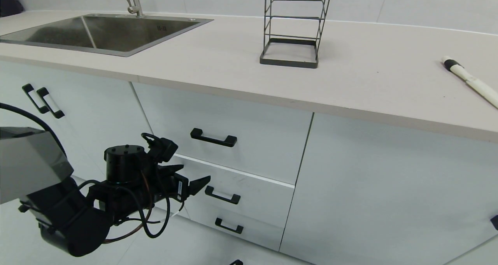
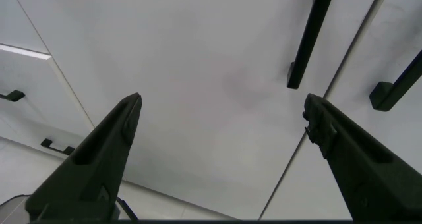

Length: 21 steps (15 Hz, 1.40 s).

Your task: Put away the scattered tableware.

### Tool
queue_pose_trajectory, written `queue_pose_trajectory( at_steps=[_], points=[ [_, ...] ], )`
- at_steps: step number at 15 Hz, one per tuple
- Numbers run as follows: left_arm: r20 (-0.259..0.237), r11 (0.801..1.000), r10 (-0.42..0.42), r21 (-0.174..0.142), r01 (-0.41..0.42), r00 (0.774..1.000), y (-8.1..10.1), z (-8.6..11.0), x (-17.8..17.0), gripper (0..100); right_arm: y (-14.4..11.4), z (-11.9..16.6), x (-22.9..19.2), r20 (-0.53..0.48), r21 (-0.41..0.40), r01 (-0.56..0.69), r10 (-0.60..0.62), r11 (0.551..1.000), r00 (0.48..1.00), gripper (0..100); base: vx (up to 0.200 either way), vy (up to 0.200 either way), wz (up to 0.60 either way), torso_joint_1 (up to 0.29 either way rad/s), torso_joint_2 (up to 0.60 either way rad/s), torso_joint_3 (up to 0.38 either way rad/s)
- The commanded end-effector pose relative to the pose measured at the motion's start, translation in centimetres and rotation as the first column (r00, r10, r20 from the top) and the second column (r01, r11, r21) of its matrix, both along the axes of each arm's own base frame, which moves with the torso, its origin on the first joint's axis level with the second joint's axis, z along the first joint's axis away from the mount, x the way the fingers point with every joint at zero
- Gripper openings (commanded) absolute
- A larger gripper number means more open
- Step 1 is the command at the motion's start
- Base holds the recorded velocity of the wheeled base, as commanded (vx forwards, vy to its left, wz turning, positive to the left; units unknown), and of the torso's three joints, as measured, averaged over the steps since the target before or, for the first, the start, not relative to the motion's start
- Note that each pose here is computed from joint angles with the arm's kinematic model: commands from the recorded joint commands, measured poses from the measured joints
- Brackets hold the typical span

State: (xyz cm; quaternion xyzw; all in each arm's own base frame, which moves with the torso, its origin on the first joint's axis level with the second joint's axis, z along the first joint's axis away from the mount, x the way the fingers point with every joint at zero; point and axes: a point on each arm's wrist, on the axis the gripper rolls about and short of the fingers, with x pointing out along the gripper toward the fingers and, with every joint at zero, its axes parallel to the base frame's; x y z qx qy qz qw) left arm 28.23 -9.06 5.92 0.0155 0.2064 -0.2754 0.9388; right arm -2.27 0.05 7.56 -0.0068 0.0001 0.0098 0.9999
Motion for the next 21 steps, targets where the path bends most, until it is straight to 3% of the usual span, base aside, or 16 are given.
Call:
queue_pose_trajectory(
  at_steps=[1, 5, 7, 10, 11, 13, 15, 16, 18, 20, 21],
  points=[
    [0.009, 1.000, 0.001, -0.001, -0.001, 1.000, 0.0, 0.1, 0.3, 100, 0.0, 0.0, 0.0, -0.001, 0.000, 0.000, 0.000, 1.000, 1.000, 100, 0.000, 0.000, 0.00, 0.000, 0.00, 0.000],
    [-0.031, 1.000, -0.015, 0.016, 0.015, 0.999, 0.0, -0.5, -1.3, 100, 0.0, 0.0, 0.0, -0.001, 0.000, 0.000, 0.000, 1.000, 1.000, 100, 0.000, 0.000, 0.00, 0.000, 0.00, 0.000],
    [0.008, 1.000, -0.023, 0.005, 0.023, 1.000, 0.9, 1.3, -4.7, 100, 0.0, 0.0, 0.0, -0.001, 0.000, 0.000, 0.000, 1.000, 1.000, 100, 0.000, 0.000, 0.00, 0.000, 0.00, 0.000],
    [0.120, 1.000, -0.008, -0.029, 0.012, 0.993, 2.6, 4.6, -9.4, 100, 0.0, 0.0, 0.0, -0.001, 0.000, 0.000, 0.000, 1.000, 1.000, 100, 0.000, 0.000, 0.00, 0.000, 0.00, 0.000],
    [0.186, 0.999, 0.001, -0.049, 0.008, 0.982, 3.5, 5.8, -12.1, 100, 0.0, 0.0, 0.0, -0.001, 0.000, 0.000, 0.000, 1.000, 1.000, 100, 0.000, 0.000, 0.00, 0.000, 0.00, 0.000],
    [0.260, 0.997, 0.007, -0.070, 0.011, 0.966, 4.5, 6.7, -15.2, 100, 0.0, 0.0, 0.0, -0.001, 0.000, 0.000, 0.000, 1.000, 1.000, 100, 0.000, 0.000, 0.00, 0.000, 0.00, 0.000],
    [0.342, 0.992, 0.103, -0.101, -0.072, 0.934, 6.3, 8.1, -18.6, 100, 0.0, 0.0, 0.0, -0.001, 0.000, 0.000, 0.000, 1.000, 1.000, 100, 0.000, 0.000, 0.00, 0.000, 0.00, 0.000],
    [0.360, 0.983, 0.178, -0.111, -0.147, 0.916, 7.5, 8.0, -21.3, 100, 0.0, 0.0, 0.0, -0.001, 0.000, 0.000, 0.000, 1.000, 1.000, 100, 0.000, 0.000, 0.00, 0.000, 0.00, 0.000],
    [0.412, 0.977, 0.206, -0.135, -0.164, 0.887, 8.2, 6.8, -26.0, 100, 0.0, 0.0, 0.0, -0.001, 0.000, 0.000, 0.000, 1.000, 1.000, 100, 0.000, 0.000, 0.00, 0.000, 0.00, 0.000],
    [0.438, 0.979, 0.195, -0.137, -0.150, 0.878, 8.7, 4.3, -29.5, 100, 0.0, 0.0, 0.0, -0.001, 0.000, 0.000, 0.000, 1.000, 1.000, 100, 0.000, 0.000, 0.00, 0.000, 0.00, 0.000],
    [0.418, 0.980, 0.194, -0.115, -0.160, 0.888, 8.8, 3.4, -30.2, 100, 0.0, 0.0, 0.0, -0.001, 0.000, 0.000, 0.000, 1.000, 1.000, 100, 0.000, 0.000, 0.00, 0.000, 0.00, 0.000]
  ],
)
